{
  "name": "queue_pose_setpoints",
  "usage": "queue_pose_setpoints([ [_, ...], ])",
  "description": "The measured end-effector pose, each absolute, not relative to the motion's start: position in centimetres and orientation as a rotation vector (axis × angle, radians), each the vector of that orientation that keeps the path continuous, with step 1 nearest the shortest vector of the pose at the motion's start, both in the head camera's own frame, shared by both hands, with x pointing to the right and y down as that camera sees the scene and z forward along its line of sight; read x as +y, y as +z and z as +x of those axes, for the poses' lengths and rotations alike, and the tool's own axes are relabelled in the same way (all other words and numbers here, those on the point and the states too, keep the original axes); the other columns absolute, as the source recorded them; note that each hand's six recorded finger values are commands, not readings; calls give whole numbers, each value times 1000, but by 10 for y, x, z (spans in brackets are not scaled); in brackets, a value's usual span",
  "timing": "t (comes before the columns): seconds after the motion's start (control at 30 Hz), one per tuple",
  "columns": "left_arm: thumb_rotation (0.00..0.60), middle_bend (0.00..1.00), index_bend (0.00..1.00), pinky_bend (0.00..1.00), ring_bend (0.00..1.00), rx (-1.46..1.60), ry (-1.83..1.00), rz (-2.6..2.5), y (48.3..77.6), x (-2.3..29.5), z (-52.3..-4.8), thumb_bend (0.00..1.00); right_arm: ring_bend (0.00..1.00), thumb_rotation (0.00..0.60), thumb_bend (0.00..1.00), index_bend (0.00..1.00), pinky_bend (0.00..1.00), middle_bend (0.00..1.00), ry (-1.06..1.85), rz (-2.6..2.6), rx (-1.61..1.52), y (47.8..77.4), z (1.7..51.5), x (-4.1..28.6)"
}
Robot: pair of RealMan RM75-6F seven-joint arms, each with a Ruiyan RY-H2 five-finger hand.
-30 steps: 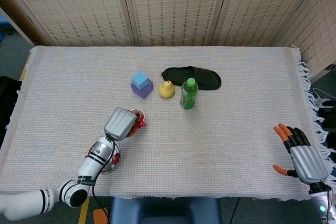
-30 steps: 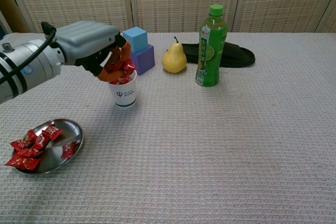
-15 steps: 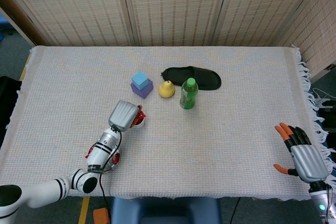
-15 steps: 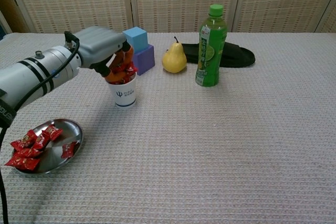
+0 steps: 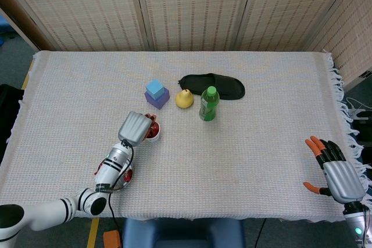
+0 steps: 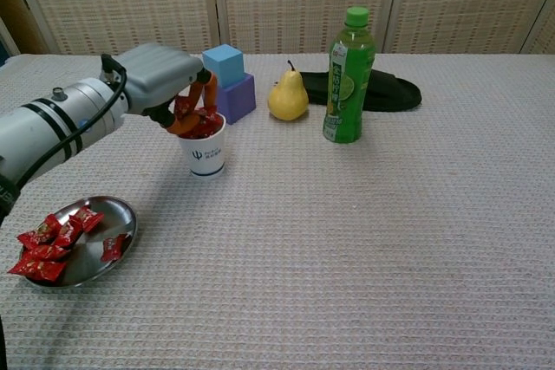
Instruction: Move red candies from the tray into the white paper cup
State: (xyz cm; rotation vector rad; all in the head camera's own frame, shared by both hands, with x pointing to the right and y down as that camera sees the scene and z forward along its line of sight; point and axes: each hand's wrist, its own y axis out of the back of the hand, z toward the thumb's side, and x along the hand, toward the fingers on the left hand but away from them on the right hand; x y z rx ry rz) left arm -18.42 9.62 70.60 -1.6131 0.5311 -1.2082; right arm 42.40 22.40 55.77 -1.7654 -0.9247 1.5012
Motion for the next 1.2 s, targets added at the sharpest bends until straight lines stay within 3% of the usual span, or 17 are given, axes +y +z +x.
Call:
queue_pose_setpoints([
  [0.57,600,462,365,881,679,557,-1175,-1633,689,102,-190,448,0,600,25,0,0,0,1494,-1770,-916,558,421,226],
  [0.83,600,418,334,845,579,574,-1152,-1641,686,103,-183,449,0,600,25,0,0,0,1487,-1771,-926,555,423,226],
  [1.03,600,378,291,730,494,601,-1116,-1684,674,109,-181,448,0,600,25,0,0,0,1476,-1770,-929,553,422,226],
  [1.2,600,237,165,488,258,633,-1079,-1785,655,124,-189,440,0,600,25,0,0,0,1458,-1776,-923,553,420,227],
])
